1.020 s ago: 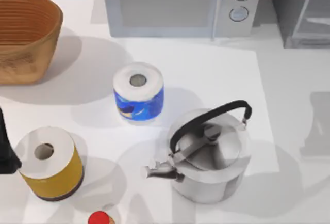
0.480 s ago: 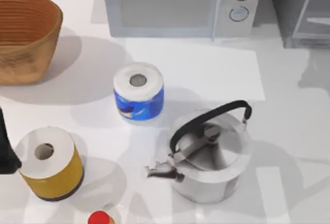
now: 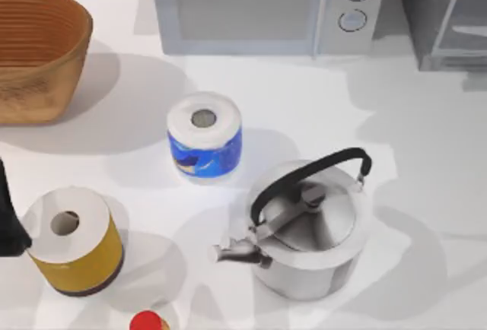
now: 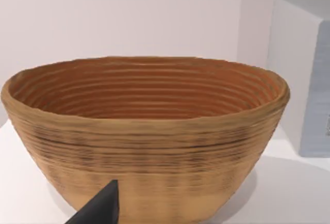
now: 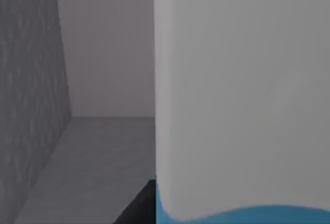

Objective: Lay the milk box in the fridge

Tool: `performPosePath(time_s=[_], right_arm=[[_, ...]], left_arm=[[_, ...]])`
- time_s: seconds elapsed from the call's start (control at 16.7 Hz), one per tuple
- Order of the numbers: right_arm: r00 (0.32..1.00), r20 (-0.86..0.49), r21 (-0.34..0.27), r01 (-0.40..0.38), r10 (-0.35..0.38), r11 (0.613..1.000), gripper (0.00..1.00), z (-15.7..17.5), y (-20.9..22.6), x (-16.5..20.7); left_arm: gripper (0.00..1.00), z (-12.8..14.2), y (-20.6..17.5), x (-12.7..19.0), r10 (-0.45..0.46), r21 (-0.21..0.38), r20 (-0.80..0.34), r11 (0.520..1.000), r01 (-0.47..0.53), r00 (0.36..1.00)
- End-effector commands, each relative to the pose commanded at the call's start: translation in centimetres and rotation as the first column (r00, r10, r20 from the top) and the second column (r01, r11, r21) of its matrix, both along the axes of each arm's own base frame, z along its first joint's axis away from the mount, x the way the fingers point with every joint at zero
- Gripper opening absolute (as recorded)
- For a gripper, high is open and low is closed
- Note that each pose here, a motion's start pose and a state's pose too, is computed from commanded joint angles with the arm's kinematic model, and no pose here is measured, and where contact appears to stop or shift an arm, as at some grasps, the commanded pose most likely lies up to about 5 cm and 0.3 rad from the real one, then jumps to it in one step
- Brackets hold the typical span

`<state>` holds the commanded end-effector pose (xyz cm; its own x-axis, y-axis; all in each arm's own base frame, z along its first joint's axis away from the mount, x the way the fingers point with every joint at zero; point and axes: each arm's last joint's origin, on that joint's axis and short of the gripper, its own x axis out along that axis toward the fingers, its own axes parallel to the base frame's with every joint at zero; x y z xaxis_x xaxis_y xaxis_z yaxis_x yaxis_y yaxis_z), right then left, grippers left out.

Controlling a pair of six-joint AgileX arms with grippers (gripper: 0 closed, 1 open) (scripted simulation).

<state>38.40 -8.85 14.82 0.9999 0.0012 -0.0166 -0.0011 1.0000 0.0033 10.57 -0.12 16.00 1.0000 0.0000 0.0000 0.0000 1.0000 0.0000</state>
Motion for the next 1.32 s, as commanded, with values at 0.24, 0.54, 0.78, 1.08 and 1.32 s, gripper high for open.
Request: performPosePath(time_s=[0.24, 0.54, 0.78, 1.08, 1.32], right_arm=[[1.0, 0.013, -0.001, -0.001, 0.001, 1.0, 0.0, -3.3, -1.4, 1.9], [1.0, 0.016, -0.001, -0.001, 0.001, 1.0, 0.0, -3.8, -1.5, 2.1], [1.0, 0.022, 0.0, -0.011, 0.011, 1.0, 0.0, -3.4, -1.3, 3.0], [0.999, 0.034, -0.003, -0.01, 0.01, 1.0, 0.0, -2.7, -1.7, 8.2], [0.999, 0.042, -0.005, -0.008, 0.008, 1.0, 0.0, -1.5, -1.6, 12.5]], left_arm=[[1.0, 0.0, 0.0, 0.0, 0.0, 0.0, 0.0, 1.0, 0.0, 1.0], [1.0, 0.0, 0.0, 0.0, 0.0, 0.0, 0.0, 1.0, 0.0, 1.0], [1.0, 0.0, 0.0, 0.0, 0.0, 0.0, 0.0, 1.0, 0.0, 1.0], [1.0, 0.0, 0.0, 0.0, 0.0, 0.0, 0.0, 1.0, 0.0, 1.0], [1.0, 0.0, 0.0, 0.0, 0.0, 0.0, 0.0, 1.0, 0.0, 1.0]])
